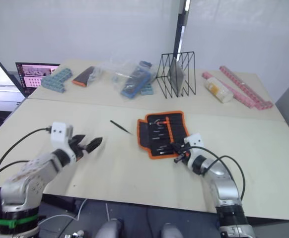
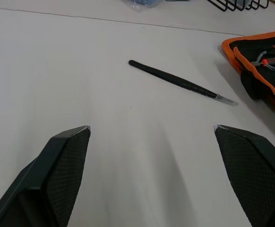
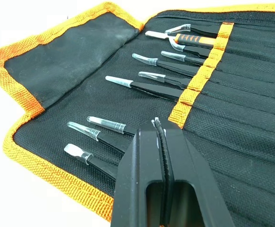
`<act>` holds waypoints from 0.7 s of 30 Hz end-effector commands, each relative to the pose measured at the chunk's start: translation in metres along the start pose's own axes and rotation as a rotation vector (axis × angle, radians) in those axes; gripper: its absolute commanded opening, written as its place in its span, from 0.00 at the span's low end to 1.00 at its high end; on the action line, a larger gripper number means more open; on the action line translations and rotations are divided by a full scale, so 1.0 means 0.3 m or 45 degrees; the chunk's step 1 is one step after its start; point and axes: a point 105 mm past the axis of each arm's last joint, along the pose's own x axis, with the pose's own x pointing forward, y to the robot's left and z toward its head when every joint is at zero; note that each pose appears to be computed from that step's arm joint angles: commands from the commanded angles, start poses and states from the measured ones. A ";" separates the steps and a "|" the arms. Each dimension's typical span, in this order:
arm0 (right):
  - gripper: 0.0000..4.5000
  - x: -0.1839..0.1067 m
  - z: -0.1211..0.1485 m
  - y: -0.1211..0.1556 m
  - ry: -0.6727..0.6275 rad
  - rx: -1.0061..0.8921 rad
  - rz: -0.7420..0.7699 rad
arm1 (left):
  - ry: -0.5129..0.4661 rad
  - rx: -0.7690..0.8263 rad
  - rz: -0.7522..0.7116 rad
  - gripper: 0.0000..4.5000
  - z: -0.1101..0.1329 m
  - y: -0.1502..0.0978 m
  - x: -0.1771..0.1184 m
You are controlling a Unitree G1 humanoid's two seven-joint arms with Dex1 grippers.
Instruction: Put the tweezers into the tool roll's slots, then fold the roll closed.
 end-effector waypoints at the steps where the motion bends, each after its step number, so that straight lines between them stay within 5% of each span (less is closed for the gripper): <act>1: 0.00 -0.016 -0.061 0.006 0.067 0.046 -0.019 | 0.023 0.023 0.060 0.99 0.021 -0.026 0.064; 6: 0.00 -0.012 -0.059 0.013 0.064 0.048 -0.020 | 0.021 0.122 0.213 0.99 0.087 -0.056 0.189; 13: 0.00 -0.012 -0.055 0.016 0.064 0.041 -0.019 | -0.021 0.009 0.354 0.99 0.198 -0.149 0.302; 21: 0.00 -0.008 -0.055 0.028 0.069 0.037 -0.007 | 0.130 -0.173 0.466 0.99 0.207 -0.245 0.384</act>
